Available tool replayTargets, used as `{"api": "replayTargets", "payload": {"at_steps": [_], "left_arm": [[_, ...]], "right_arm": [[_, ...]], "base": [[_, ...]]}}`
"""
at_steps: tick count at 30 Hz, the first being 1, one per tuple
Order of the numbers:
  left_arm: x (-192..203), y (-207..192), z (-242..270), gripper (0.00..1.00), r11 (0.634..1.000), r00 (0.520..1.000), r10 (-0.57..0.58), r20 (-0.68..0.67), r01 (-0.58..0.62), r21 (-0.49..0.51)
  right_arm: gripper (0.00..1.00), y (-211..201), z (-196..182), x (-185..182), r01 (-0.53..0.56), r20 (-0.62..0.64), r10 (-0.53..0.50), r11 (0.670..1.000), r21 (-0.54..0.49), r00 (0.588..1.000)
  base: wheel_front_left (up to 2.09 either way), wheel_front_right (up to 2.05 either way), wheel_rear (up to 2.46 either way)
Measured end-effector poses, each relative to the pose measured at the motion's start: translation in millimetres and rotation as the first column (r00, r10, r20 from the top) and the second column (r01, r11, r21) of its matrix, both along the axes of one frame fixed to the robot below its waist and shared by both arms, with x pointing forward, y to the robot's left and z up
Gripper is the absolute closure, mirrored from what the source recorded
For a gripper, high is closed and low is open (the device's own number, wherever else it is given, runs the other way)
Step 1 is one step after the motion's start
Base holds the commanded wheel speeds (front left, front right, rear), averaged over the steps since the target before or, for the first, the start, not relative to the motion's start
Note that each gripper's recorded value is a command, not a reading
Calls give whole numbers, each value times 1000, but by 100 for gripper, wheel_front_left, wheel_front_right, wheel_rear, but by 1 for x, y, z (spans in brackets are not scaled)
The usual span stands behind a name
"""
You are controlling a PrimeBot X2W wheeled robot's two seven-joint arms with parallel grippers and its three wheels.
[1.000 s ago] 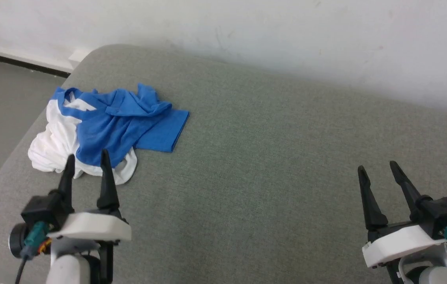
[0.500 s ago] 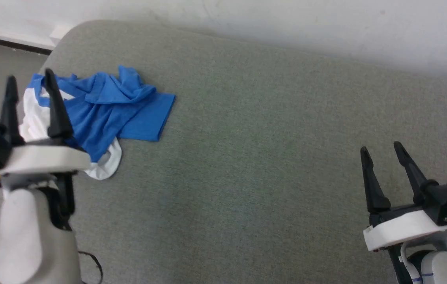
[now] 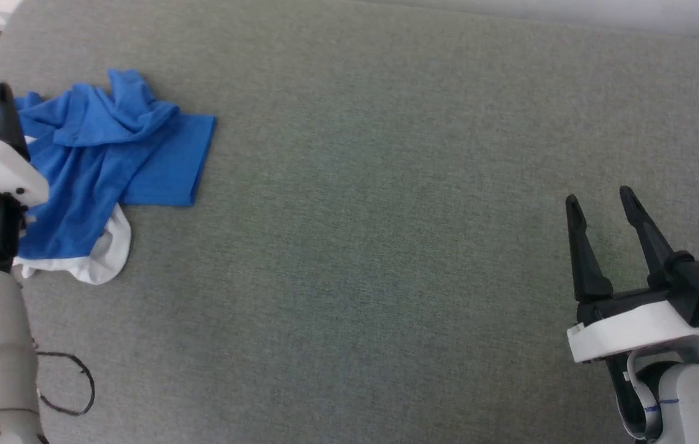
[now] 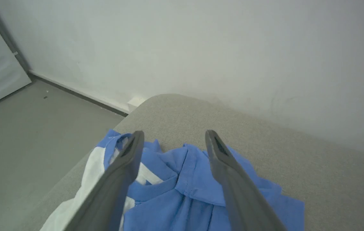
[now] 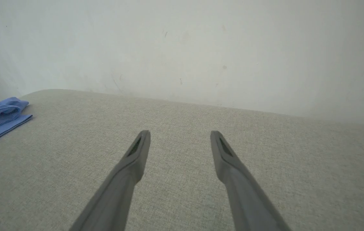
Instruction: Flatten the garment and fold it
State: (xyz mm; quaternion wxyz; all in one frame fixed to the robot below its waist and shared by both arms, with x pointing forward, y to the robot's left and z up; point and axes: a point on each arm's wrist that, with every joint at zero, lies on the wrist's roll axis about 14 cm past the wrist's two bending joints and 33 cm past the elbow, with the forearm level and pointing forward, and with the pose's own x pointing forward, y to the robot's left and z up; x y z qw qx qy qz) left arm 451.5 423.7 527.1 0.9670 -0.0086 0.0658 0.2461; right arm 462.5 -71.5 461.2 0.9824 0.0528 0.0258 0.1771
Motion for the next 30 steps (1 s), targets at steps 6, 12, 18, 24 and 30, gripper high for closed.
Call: {"api": "replayTargets", "payload": {"at_steps": [6,12,18,24,30], "left_arm": [[-8,4,-88,0,973,943,11,-333,-87,-215],[-22,-1,-138,0,918,871,-2,-490,-193,-347],[-27,0,-148,100,886,830,-12,-558,-250,-391],[-28,1,-140,100,898,845,-3,-535,-234,-374],[3,8,-77,100,980,960,23,-278,-76,-182]], "right_arm": [[0,-4,-20,3,13,-40,-13,1000,9,999],[0,-3,-33,8,16,-63,-14,1000,26,998],[0,-2,-35,7,14,-66,-12,999,33,998],[0,1,-24,5,4,-41,-3,999,32,999],[0,-1,-9,2,9,-6,-9,999,32,1000]], "base": [[0,0,0],[0,0,0],[0,0,0],[0,0,0],[0,0,0]]}}
